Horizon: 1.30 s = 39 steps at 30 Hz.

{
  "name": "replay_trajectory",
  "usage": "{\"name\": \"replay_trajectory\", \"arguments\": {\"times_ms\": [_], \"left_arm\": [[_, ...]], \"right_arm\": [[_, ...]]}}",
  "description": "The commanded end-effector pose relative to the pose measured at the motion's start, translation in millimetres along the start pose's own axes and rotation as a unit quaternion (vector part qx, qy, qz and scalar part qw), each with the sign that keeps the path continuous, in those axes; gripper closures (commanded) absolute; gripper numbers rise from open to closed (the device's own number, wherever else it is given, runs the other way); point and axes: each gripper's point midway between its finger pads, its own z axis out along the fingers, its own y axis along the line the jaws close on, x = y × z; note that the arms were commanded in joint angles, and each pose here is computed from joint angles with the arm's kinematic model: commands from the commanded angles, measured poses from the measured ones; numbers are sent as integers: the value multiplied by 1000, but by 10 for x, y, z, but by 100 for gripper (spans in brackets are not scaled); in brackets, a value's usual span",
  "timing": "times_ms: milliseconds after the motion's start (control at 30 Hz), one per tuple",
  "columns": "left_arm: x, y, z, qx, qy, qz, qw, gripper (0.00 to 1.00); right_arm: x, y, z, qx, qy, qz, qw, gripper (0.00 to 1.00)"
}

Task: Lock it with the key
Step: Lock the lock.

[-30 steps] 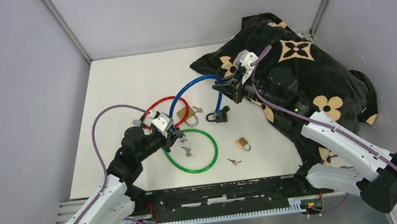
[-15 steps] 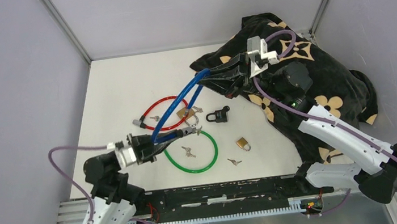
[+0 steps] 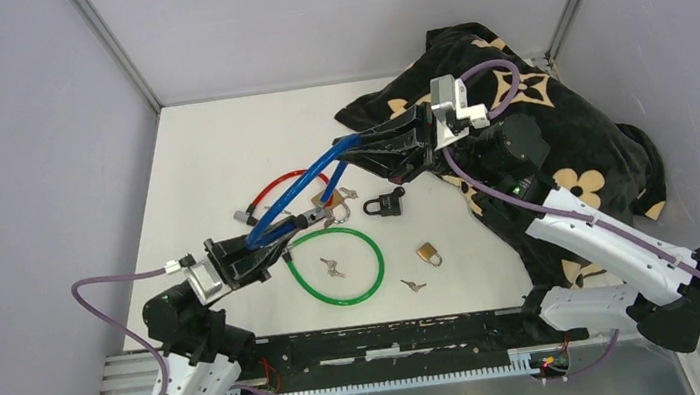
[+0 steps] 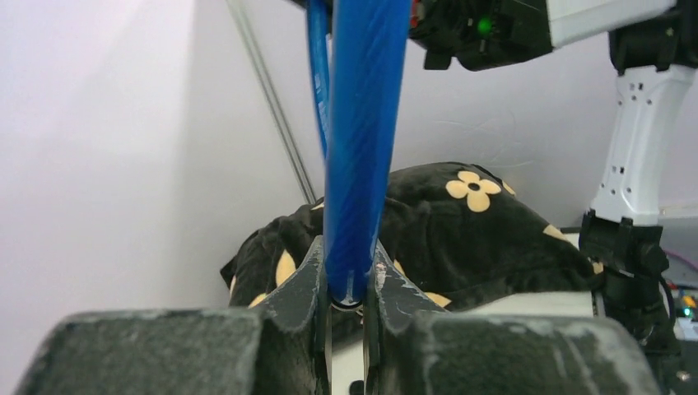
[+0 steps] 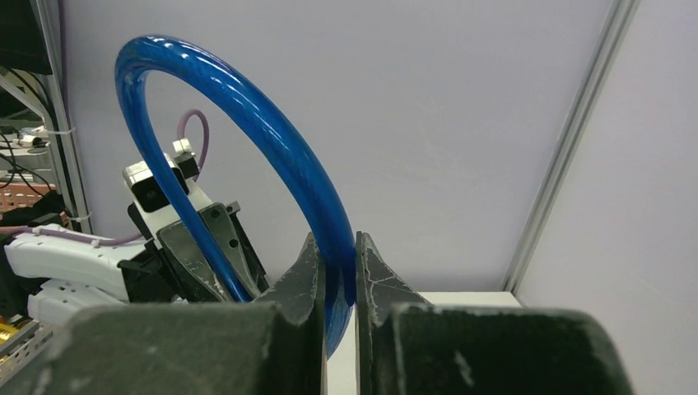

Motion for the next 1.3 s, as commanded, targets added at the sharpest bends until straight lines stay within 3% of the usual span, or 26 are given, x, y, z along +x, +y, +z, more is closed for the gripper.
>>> {"name": "replay_trajectory", "arguments": {"times_ms": [0, 167, 1267], "left_arm": [[-118, 197, -14, -69, -31, -57, 995, 98], [-213, 331, -66, -110, -54, -70, 990, 98], [-174, 303, -59, -102, -45, -81, 990, 98]], "right_arm": [[-628, -15, 62, 13, -76, -40, 996, 100], [-568, -8, 83, 14, -79, -36, 996, 100], [-624, 52, 184, -7, -99, -60, 993, 100]]}}
